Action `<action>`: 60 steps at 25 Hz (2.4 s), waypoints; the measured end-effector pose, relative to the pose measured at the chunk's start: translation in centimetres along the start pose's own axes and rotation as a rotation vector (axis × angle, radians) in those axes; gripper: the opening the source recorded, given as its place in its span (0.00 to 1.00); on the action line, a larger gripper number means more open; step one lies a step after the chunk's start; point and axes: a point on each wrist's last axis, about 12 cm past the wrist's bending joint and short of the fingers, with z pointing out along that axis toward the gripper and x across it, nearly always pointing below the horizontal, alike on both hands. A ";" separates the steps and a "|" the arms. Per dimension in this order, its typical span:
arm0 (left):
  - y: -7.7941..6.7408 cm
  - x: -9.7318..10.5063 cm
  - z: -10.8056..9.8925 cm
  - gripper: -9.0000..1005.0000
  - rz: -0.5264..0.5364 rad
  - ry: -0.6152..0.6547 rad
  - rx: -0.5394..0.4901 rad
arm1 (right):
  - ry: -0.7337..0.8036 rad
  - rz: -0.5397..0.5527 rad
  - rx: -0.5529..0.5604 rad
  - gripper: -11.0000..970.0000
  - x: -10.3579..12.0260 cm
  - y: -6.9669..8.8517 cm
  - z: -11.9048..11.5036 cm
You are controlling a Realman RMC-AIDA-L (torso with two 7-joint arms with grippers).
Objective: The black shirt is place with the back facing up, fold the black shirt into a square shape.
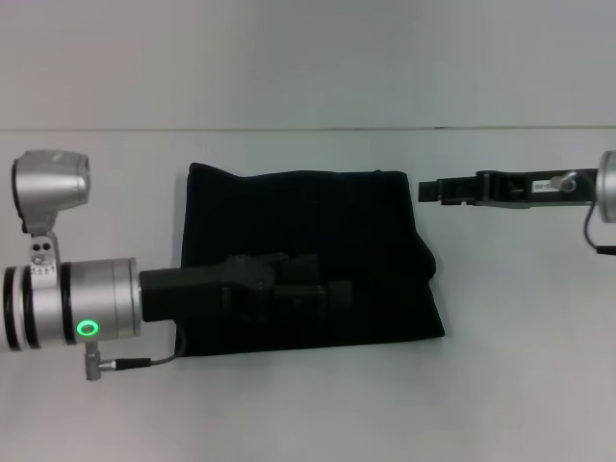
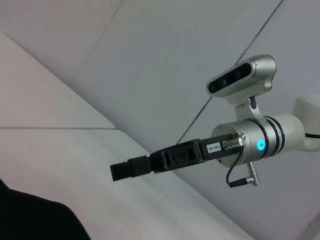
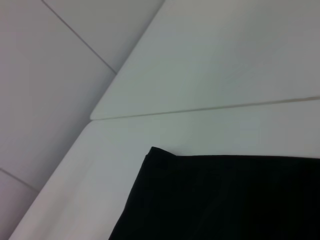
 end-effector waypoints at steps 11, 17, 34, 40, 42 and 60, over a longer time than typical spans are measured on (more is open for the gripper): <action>0.9 -0.2 -0.2 0.95 0.039 0.003 -0.081 | -0.025 0.067 0.061 0.60 1.3 0.2 3.6; 1.6 -0.2 -0.3 0.95 0.038 -0.002 -0.136 | -0.027 0.107 0.065 0.60 2.2 0.8 5.0; 2.3 -0.6 -0.5 0.95 0.057 0.002 -0.201 | -0.060 0.155 0.111 0.60 2.9 1.0 6.8; 2.4 -0.7 -0.4 0.94 0.061 0.002 -0.205 | -0.056 0.158 0.126 0.60 3.1 0.9 7.0; 2.4 -0.7 -0.4 0.94 0.064 0.003 -0.206 | -0.056 0.156 0.133 0.60 3.2 0.8 7.1; 2.5 -0.7 -0.2 0.94 0.066 0.005 -0.212 | -0.038 0.148 0.110 0.60 3.4 1.1 7.2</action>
